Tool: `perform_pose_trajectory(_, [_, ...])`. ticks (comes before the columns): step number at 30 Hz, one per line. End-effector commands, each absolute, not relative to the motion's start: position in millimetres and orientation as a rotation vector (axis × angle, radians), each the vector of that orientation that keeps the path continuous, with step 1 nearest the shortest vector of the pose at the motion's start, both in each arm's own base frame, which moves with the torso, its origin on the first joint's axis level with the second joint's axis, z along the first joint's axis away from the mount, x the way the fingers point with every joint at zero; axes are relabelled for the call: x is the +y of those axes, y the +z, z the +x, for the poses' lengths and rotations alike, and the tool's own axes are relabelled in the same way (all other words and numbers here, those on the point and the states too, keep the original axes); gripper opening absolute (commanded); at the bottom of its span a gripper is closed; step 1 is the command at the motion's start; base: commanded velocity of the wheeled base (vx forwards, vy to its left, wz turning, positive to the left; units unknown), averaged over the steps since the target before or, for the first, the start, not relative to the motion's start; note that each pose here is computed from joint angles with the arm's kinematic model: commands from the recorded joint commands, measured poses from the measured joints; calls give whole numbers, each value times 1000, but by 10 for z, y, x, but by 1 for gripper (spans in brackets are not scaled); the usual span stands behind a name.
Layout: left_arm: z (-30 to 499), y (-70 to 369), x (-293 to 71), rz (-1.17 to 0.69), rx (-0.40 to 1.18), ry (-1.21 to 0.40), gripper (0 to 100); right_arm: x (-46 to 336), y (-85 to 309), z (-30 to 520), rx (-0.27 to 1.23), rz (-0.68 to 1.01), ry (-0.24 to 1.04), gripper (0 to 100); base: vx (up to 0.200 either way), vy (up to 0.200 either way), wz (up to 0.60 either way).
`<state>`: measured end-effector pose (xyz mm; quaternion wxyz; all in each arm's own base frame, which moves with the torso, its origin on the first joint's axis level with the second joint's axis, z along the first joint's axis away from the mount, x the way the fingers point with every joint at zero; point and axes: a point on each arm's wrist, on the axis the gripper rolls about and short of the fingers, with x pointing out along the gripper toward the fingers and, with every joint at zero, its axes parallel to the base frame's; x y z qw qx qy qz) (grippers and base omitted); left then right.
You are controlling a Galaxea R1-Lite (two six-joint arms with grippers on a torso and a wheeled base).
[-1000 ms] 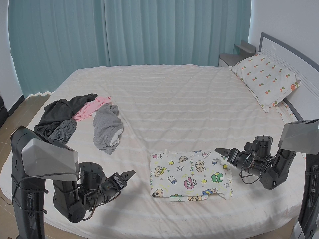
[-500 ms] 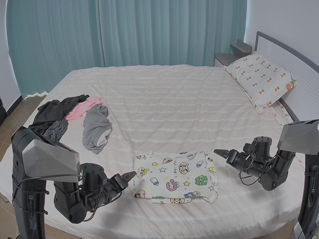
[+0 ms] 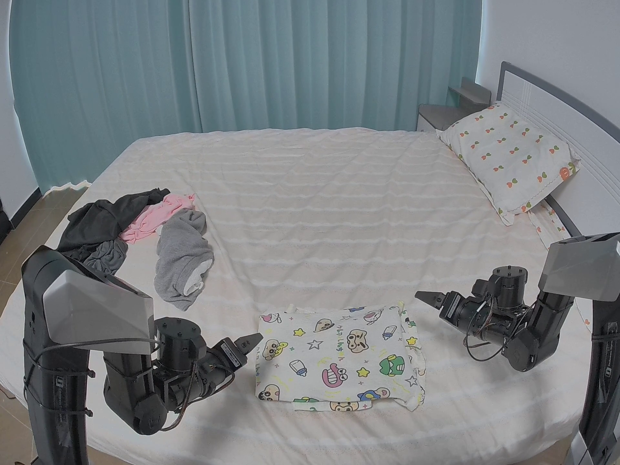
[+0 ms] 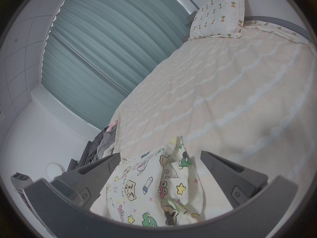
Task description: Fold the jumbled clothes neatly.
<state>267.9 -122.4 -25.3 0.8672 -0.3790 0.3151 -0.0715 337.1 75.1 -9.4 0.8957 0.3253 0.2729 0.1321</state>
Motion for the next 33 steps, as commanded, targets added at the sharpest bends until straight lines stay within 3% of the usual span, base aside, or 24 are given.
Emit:
perform_pose_trajectory(1, [2666, -267, -1222, -784, 667, -149, 100, 753, -109, 3371, 570, 673, 274, 100, 0, 0, 0])
perform_pose_trajectory(13, [2858, -464, -1375, -668, 665, -232, 100, 654, -213, 3388, 584, 601, 257, 100, 0, 0, 0])
perform_pose_trajectory(19, [2998, -626, -1451, -492, 703, -271, 100, 608, -279, 3402, 591, 582, 245, 100, 0, 0, 0])
perform_pose_trajectory(33, [3251, -631, -1759, -464, 693, -317, 100, 462, -453, 3367, 623, 461, 238, 100, 0, 0, 0])
